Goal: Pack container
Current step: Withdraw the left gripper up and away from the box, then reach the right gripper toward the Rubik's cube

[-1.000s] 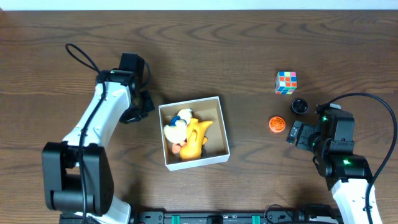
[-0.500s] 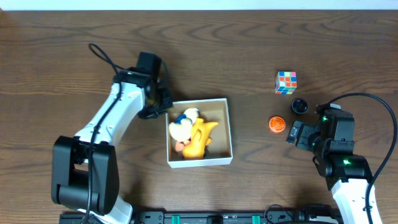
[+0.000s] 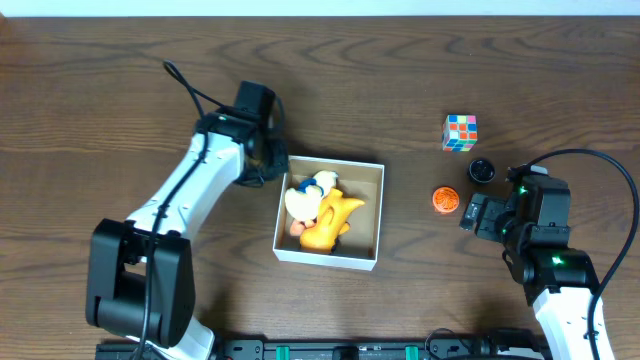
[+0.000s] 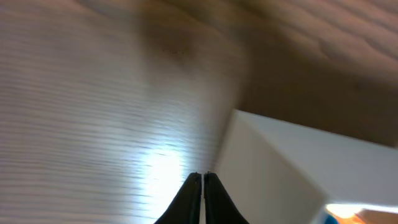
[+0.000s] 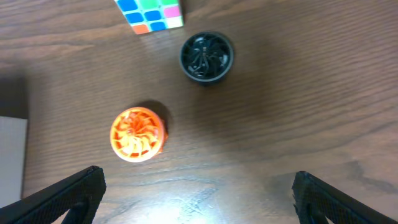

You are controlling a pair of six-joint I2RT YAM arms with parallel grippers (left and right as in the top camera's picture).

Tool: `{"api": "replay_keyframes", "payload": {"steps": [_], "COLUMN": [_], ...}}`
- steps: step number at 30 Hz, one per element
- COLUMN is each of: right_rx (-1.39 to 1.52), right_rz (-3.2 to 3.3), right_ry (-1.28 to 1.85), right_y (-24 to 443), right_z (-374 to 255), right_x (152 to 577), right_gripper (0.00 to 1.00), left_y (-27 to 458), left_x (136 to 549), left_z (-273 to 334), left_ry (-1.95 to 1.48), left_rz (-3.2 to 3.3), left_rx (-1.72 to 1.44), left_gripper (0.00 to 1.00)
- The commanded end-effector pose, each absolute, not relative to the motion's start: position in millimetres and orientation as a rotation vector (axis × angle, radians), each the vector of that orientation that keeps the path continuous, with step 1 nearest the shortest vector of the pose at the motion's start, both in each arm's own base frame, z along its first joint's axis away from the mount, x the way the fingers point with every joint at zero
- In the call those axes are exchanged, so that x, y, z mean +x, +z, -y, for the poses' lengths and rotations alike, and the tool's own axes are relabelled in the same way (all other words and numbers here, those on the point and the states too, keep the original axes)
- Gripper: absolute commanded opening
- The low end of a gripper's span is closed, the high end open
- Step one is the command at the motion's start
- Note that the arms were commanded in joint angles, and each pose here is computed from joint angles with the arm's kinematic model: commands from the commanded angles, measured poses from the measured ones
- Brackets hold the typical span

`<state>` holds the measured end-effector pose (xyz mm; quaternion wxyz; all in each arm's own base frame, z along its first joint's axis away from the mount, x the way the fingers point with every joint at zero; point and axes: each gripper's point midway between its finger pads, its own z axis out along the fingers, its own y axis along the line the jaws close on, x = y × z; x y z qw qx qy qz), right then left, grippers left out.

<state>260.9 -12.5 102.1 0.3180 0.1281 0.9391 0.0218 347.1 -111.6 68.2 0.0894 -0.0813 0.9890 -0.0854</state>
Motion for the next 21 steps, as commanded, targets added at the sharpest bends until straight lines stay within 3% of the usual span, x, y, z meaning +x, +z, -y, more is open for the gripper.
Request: {"api": "replay_keyframes", "payload": {"steps": [1, 2, 4, 7, 15, 21], "right_rx": [0.332, 0.341, 0.362, 0.418, 0.516, 0.445], "right_rz": [-2.456, -2.463, -2.475, -2.486, -2.704, -2.900], "right_ry": [0.116, 0.118, 0.085, 0.026, -0.034, -0.064], "right_y": [111.0, 111.1, 115.0, 132.1, 171.3, 176.5], "right_z": [6.5, 6.5, 11.0, 19.9, 22.6, 6.4], "right_x": [265.4, 263.9, 261.1, 256.7, 242.5, 253.8], "right_gripper": [0.99, 0.99, 0.99, 0.99, 0.99, 0.99], "left_y": [95.3, 102.4, 118.0, 141.8, 191.9, 200.9], "left_x": [366.1, 366.6, 366.8, 359.1, 329.2, 325.1], "left_z": [73.0, 65.2, 49.9, 28.4, 9.3, 9.3], "left_ry": [-0.126, -0.124, -0.127, -0.125, -0.106, -0.109], "left_rz": [-2.851, -2.836, -2.798, -2.746, -2.659, -2.635], "left_rx": [-0.258, -0.284, -0.338, -0.410, -0.357, -0.345], "left_gripper": [0.15, 0.27, 0.33, 0.57, 0.59, 0.60]}}
